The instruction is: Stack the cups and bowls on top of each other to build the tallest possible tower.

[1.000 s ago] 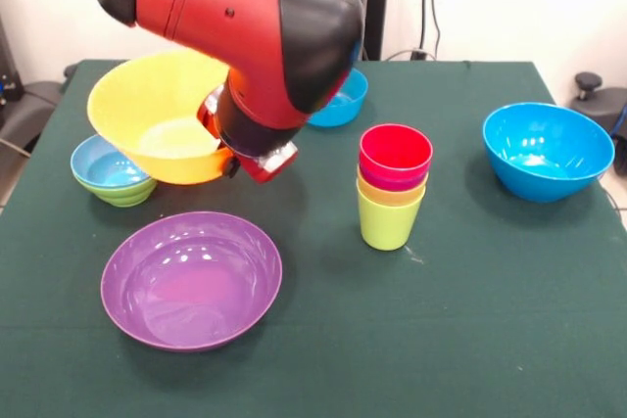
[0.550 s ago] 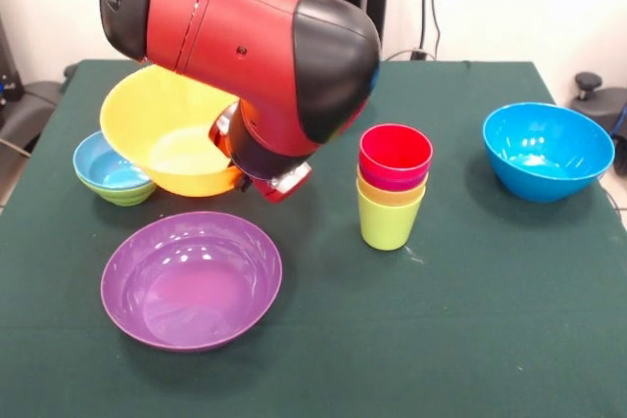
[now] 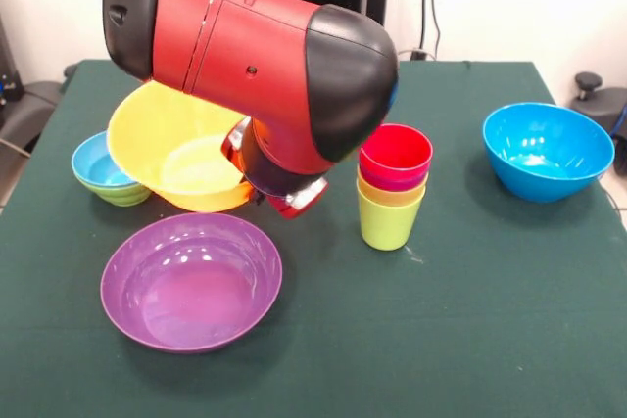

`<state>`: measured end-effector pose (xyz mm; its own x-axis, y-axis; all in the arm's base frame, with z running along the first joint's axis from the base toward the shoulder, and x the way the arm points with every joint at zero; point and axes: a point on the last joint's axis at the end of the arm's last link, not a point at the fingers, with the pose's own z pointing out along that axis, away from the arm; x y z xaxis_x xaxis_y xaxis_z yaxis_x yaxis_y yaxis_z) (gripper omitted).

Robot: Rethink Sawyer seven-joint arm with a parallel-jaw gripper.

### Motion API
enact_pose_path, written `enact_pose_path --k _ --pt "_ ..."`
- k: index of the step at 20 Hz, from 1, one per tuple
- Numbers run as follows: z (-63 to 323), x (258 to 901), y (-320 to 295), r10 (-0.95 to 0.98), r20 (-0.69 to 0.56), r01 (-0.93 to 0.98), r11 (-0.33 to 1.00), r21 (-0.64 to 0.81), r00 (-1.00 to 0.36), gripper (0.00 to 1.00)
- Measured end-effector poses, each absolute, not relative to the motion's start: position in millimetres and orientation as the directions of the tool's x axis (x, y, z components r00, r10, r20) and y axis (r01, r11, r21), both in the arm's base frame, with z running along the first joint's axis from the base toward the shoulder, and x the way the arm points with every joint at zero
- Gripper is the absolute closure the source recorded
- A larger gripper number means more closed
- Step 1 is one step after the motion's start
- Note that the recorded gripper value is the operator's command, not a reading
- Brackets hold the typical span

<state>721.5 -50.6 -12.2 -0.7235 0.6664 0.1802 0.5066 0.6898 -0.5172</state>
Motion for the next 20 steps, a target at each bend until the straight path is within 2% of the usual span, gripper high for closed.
enact_pose_path --k 12,20 --pt "7 756 -47 0.691 0.203 0.534 0.683 -0.498 -0.694 1.0" --pt "3 774 -55 0.697 0.189 0.563 0.684 -0.463 -0.691 1.0"
